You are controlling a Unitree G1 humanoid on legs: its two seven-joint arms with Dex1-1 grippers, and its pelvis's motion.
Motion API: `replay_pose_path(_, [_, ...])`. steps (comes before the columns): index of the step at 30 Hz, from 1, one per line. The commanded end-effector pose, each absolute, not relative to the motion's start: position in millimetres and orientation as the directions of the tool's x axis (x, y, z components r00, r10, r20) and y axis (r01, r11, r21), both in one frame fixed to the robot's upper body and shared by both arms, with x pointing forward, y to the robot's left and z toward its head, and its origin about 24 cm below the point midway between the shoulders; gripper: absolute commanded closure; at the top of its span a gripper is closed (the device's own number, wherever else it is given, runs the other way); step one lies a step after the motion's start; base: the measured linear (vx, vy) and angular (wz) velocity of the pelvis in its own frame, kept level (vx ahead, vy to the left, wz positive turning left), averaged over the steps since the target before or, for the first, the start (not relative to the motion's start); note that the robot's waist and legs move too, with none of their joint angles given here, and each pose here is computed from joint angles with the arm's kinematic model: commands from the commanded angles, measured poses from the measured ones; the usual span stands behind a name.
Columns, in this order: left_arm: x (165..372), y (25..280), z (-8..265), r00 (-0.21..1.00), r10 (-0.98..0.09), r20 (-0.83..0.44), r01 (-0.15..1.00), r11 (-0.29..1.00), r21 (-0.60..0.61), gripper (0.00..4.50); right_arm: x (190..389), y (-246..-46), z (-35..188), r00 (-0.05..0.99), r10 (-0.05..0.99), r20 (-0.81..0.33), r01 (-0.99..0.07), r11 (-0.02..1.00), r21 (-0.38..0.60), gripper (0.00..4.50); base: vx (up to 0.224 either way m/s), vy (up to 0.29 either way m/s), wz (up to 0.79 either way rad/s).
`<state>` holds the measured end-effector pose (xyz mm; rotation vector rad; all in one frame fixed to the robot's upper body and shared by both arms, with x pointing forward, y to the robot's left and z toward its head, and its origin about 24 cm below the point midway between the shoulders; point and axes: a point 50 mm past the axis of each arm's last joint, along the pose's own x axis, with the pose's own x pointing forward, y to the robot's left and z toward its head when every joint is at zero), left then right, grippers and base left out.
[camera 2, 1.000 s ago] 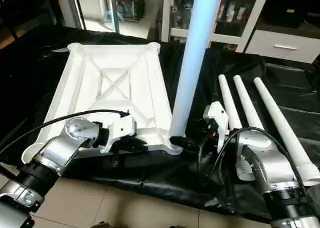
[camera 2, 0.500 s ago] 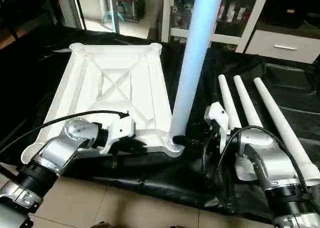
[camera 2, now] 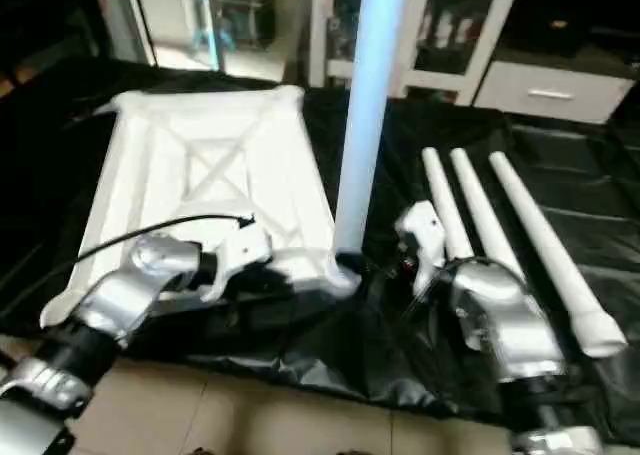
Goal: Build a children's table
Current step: Rotate leg to tighten
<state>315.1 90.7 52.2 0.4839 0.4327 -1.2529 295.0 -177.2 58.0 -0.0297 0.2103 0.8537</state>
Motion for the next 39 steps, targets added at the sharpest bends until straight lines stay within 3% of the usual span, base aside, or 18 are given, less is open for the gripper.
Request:
replay_pose_path(1, [324,78,57,0.334,-0.764,-0.552,0.941,0.308,0.143,4.5,300.4,-181.6,35,0.748,0.579,-0.324,-0.603,0.797,0.034,2.62,0.0,0.0,0.0])
replay_pose_path(3, [341,70,61,0.497,-0.688,-0.529,0.855,0.493,0.162,4.5,309.7,-173.5,22,0.851,0.376,-0.366,-0.411,0.911,-0.019,2.62,0.0,0.0,0.0])
replay_pose_path(5, [347,61,66,0.55,-0.669,-0.501,0.821,0.544,0.174,4.5,315.4,-166.1,16,0.889,0.27,-0.369,-0.296,0.955,-0.012,2.63,0.0,0.0,0.0])
replay_pose_path(7, [348,47,71,0.561,-0.674,-0.48,0.817,0.543,0.193,4.5,320.6,-147.2,12,0.907,0.211,-0.365,-0.2,0.977,0.069,2.63,0.0,0.0,0.0])
replay_pose_path(10, [347,43,72,0.552,-0.684,-0.478,0.827,0.523,0.207,4.5,323.5,-134.4,18,0.914,0.243,-0.326,-0.239,0.97,0.052,2.64,0.0,0.0,0.0])
replay_pose_path(17, [349,54,67,0.555,-0.663,-0.502,0.823,0.523,0.219,4.5,331.2,-131.4,31,0.931,0.278,-0.238,-0.277,0.96,0.041,2.64,0.0,0.0,0.0])
replay_pose_path(18, [348,56,65,0.548,-0.666,-0.506,0.829,0.514,0.221,4.5,331.5,-130.0,36,0.93,0.309,-0.198,-0.301,0.951,0.07,2.29,0.0,0.0,0.0])
replay_pose_path(23, [344,63,61,0.514,-0.682,-0.521,0.852,0.477,0.216,4.5,327.1,-128.4,48,0.9,0.42,-0.119,-0.402,0.903,0.148,1.88,0.0,0.0,0.0])
replay_pose_path(31, [324,75,51,0.343,-0.767,-0.543,0.939,0.297,0.173,4.5,311.5,-160.2,52,0.82,0.556,-0.137,-0.551,0.831,0.079,1.32,0.0,0.0,0.0])
replay_pose_path(34, [303,78,56,0.14,-0.855,-0.5,0.989,0.094,0.115,4.5,296.2,-176.0,58,0.702,0.687,-0.186,-0.692,0.72,0.045,0.98,0.0,0.0,0.0])
replay_pose_path(36, [298,81,56,0.094,-0.86,-0.501,0.994,0.053,0.096,4.5,292.1,-181.9,62,0.673,0.713,-0.196,-0.722,0.691,0.036,0.74,0.0,0.0,0.0])
replay_pose_path(39, [297,88,56,0.085,-0.85,-0.52,0.995,0.043,0.093,4.5,283.3,-193.5,70,0.592,0.776,-0.218,-0.788,0.614,0.046,0.74,0.0,0.0,0.0])
